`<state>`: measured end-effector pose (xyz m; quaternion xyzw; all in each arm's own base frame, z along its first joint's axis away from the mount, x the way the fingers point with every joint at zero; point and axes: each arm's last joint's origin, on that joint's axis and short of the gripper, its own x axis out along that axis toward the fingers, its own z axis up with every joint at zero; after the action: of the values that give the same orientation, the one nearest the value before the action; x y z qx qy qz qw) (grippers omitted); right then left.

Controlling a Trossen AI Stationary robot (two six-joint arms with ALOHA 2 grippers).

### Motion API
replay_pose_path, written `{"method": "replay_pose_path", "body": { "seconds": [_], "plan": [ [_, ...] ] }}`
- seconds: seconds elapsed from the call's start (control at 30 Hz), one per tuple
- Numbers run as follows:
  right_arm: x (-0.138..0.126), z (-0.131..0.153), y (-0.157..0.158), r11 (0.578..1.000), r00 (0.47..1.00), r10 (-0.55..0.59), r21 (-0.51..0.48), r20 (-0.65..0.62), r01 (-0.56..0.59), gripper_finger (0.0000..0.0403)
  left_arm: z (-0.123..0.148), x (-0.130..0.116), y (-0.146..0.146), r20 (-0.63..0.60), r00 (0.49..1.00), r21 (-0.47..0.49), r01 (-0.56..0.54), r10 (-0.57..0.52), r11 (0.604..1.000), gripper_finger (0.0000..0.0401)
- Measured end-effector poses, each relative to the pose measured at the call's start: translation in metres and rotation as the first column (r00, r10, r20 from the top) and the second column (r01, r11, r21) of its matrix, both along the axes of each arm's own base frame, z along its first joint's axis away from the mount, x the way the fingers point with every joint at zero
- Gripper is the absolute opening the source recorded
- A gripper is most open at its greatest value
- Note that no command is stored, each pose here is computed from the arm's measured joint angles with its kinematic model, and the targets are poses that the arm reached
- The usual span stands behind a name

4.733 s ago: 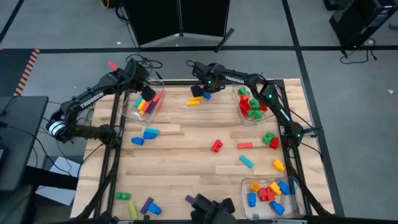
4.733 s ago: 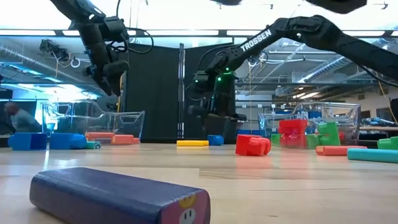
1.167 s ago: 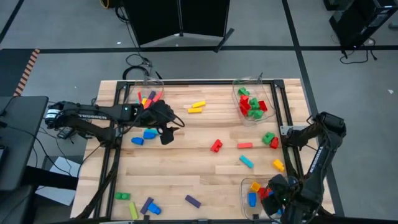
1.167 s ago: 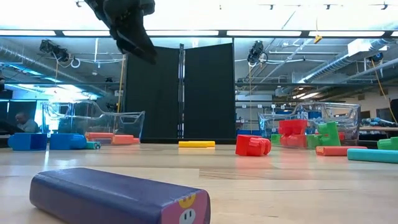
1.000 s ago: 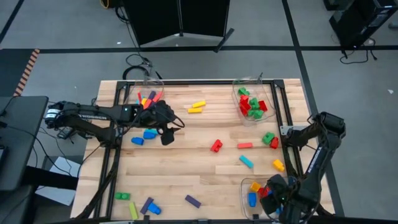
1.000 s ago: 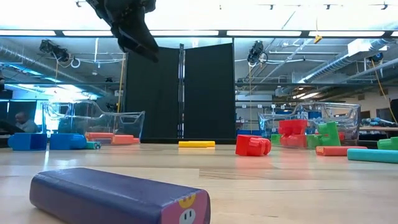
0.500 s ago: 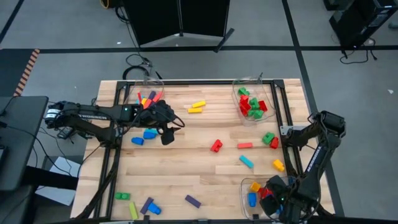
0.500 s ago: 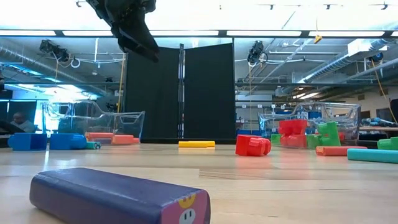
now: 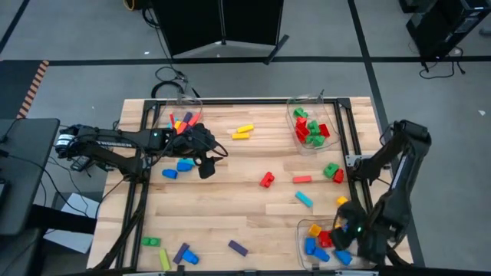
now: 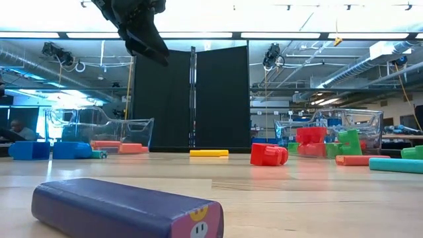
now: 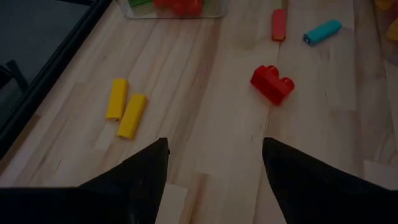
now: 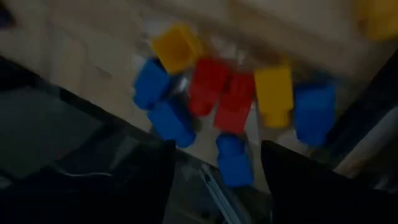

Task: Sort blocks by size
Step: Put the yellow 1 stud game piece into the bottom transparent bin

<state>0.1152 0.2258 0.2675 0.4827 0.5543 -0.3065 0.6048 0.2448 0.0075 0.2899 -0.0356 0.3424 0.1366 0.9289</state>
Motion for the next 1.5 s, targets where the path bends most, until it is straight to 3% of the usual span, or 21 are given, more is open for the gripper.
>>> {"method": "replay_pose_path", "body": {
  "seconds": [0.17, 0.4, 0.57, 0.83, 1.1, 1.5],
  "plan": [
    [-0.012, 0.023, -0.038, 0.998, 1.0, -0.006, -0.068, 0.006, 0.006, 0.0247, 0.0, 0.0, 0.0, 0.0, 1.0, 0.0, -0.001, 0.001, 1.0, 0.0266],
    [-0.03, 0.042, -0.089, 0.981, 0.992, -0.038, -0.192, -0.119, 0.015, 0.0269, 0.0, 0.0, 0.0, 0.0, 1.0, 0.002, -0.002, 0.002, 1.0, 0.0266],
    [-0.037, 0.032, -0.111, 0.991, 0.99, -0.045, -0.131, -0.137, 0.027, 0.0294, 0.0, 0.0, 0.0, 0.0, 1.0, 0.002, -0.002, 0.002, 1.0, 0.0266],
    [-0.037, -0.016, -0.126, 0.998, 0.975, -0.061, 0.019, -0.214, 0.067, 0.0323, 0.0, 0.0, 0.0, 0.0, 1.0, 0.008, -0.008, 0.008, 1.0, 0.0266],
    [-0.026, -0.05, -0.133, 0.996, 0.971, -0.013, 0.079, -0.239, 0.033, 0.033, 0.0, 0.0, 0.002, 0.0, 0.999, 0.047, -0.052, 0.052, 0.998, 0.0266],
    [-0.005, -0.062, -0.137, 0.987, 0.944, 0.032, 0.158, -0.329, 0.021, 0.0328, 0.001, -0.001, 0.003, 0.002, 0.996, 0.078, -0.087, 0.087, 0.993, 0.0266]
  ]
}}
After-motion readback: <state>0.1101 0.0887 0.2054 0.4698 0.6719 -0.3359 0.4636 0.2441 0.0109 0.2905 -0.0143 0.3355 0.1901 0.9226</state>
